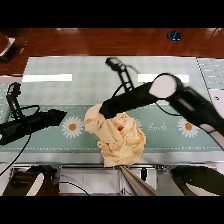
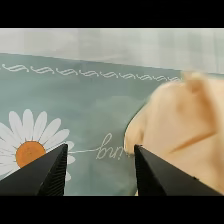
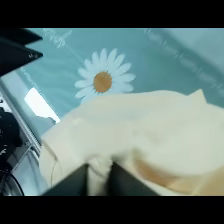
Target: Fold the shirts.
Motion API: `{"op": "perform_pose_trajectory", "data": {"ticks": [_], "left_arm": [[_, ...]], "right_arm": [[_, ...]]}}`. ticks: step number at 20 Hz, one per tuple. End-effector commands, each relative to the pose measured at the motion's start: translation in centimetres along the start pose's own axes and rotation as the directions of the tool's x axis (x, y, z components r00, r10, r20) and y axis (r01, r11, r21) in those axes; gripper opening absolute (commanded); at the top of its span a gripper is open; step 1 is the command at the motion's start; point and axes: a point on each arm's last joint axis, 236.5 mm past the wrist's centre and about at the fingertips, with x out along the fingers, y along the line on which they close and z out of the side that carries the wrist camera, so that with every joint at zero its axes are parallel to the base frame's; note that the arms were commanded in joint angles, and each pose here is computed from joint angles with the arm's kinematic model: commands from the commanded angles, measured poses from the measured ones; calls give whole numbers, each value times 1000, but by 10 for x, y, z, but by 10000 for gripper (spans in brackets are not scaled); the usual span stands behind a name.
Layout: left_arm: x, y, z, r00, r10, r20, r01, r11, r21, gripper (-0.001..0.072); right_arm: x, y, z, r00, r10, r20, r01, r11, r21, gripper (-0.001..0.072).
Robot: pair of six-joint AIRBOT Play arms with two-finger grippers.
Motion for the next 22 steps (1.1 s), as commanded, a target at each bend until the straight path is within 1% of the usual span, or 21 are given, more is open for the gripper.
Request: {"op": "perform_pose_trajectory", "data": {"ticks": [1, 2, 4, 5, 6, 7, 8, 9, 10, 11, 12, 13, 14, 16, 17, 19, 20, 22], "left_arm": [[1, 1, 2, 1000, 3, 5, -3, 1000, -3, 505], [1, 1, 7, 1000, 4, 25, -4, 1000, -4, 505], [0, -1, 7, 1000, -5, 24, 5, 1000, -7, 505], [-1, -5, 1, 1000, -14, -7, 14, 999, -29, 505], [-2, -6, -11, 998, -18, -60, 15, 999, -50, 505], [-3, -4, -28, 991, -15, -130, 7, 998, -56, 505], [-5, 4, -42, 982, 20, -188, -28, 999, -35, 505], [-7, 20, -51, 970, 87, -226, -96, 995, -29, 505], [-10, 39, -58, 951, 165, -261, -179, 983, -29, 505], [-12, 52, -68, 926, 211, -312, -231, 973, -28, 505], [-12, 57, -83, 896, 214, -389, -250, 967, -45, 505], [-8, 57, -97, 869, 189, -457, -250, 965, -76, 505], [-2, 55, -109, 849, 155, -506, -233, 968, -95, 505], [20, 43, -125, 833, 42, -552, -158, 973, -165, 505], [30, 35, -130, 826, -20, -563, -118, 971, -208, 505], [48, 27, -135, 822, -104, -560, -66, 959, -275, 505], [57, 25, -137, 822, -128, -555, -57, 951, -303, 505], [75, 30, -137, 831, -106, -546, -76, 951, -299, 505]], "right_arm": [[49, -8, -29, 994, 59, -97, -50, 995, 87, 411], [43, -20, -26, 994, 18, -104, -13, 998, 53, 410], [-3, -57, -6, 991, -89, -96, 92, 995, 23, 410], [-39, -83, 6, 984, -171, -57, 173, 984, 30, 410], [-81, -117, 13, 959, -282, -6, 282, 957, 63, 410], [-131, -156, 9, 911, -412, 29, 405, 905, 130, 410], [-175, -188, -5, 854, -517, 45, 496, 839, 222, 406], [-213, -217, -30, 798, -600, 50, 551, 761, 342, 405], [-234, -238, -59, 764, -643, 40, 558, 692, 459, 405], [-241, -253, -95, 756, -654, 16, 532, 629, 567, 405], [-234, -259, -130, 776, -631, -10, 482, 583, 655, 405], [-219, -258, -156, 806, -591, -21, 430, 561, 708, 405], [-203, -254, -173, 836, -549, -16, 378, 555, 741, 405], [-166, -241, -195, 889, -458, -9, 300, 567, 767, 404], [-152, -235, -204, 908, -418, -22, 282, 572, 770, 404], [-134, -229, -220, 924, -378, -60, 283, 571, 770, 404], [-128, -225, -225, 930, -361, -73, 283, 573, 769, 404], [-118, -219, -233, 937, -336, -97, 287, 583, 760, 405]]}}
